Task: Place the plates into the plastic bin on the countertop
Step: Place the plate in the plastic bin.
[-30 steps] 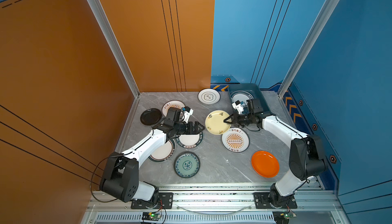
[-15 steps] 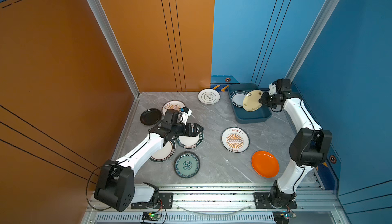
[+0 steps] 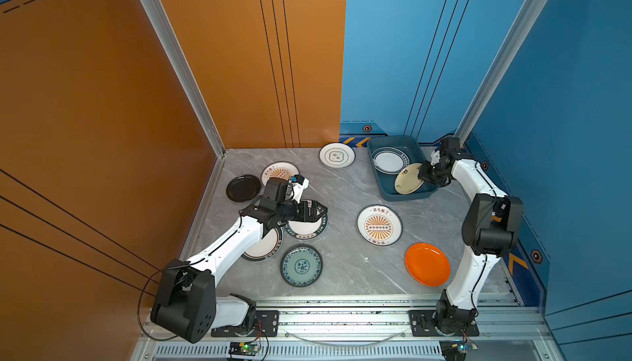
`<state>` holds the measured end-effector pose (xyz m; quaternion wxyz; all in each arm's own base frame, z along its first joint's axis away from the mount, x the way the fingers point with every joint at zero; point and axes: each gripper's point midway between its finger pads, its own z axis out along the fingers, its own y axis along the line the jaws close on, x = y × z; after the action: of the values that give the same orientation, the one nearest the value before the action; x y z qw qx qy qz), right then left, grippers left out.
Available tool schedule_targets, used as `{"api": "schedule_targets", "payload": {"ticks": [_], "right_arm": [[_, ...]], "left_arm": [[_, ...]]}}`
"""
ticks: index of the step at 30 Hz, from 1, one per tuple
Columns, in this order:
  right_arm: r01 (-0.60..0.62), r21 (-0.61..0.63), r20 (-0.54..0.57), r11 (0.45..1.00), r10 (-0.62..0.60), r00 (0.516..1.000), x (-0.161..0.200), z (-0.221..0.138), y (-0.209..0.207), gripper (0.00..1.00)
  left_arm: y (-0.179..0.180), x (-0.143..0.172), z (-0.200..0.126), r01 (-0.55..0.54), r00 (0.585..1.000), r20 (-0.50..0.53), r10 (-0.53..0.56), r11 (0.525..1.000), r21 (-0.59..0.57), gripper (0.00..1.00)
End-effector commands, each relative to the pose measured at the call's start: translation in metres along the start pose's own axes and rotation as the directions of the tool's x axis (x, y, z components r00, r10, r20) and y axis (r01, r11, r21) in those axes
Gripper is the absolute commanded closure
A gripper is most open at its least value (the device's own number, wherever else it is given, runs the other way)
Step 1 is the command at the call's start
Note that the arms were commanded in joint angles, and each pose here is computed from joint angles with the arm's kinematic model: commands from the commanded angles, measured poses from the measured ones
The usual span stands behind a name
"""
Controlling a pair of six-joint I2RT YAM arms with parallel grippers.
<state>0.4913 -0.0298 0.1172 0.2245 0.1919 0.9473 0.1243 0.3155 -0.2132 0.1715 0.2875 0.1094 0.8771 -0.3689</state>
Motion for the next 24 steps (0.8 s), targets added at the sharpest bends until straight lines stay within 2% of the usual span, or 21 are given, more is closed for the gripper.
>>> {"api": "schedule_targets", "payload": {"ticks": [1,6,11,14,20,24], "right_arm": [[-0.006,0.072,-0.056,0.997,0.010,0.998,0.011,0.019,-0.022,1.00],[-0.005,0.115,-0.063,0.993,0.013,0.998,0.013,0.026,-0.030,1.00],[0.024,0.241,-0.053,0.970,-0.011,0.999,0.013,0.021,-0.046,0.81],[0.045,0.311,-0.068,0.949,-0.025,0.997,0.016,0.025,-0.056,0.73],[0.077,0.373,-0.101,0.925,-0.042,0.994,0.025,0.033,-0.064,0.65],[0.090,0.396,-0.096,0.914,-0.056,0.994,0.023,0.031,-0.063,0.65]], "left_arm": [[0.003,0.001,-0.002,-0.017,1.000,0.010,0.017,1.000,-0.008,0.02],[0.003,0.001,-0.002,-0.018,1.000,0.011,0.018,1.000,-0.009,0.02],[0.004,0.001,-0.001,-0.017,1.000,0.010,0.017,1.000,-0.012,0.02],[0.004,0.001,0.000,-0.017,1.000,0.008,0.017,1.000,-0.009,0.02],[0.005,0.001,0.001,-0.017,1.000,0.010,0.017,1.000,-0.007,0.02],[0.005,0.001,0.001,-0.014,1.000,0.008,0.014,1.000,-0.006,0.02]]}}
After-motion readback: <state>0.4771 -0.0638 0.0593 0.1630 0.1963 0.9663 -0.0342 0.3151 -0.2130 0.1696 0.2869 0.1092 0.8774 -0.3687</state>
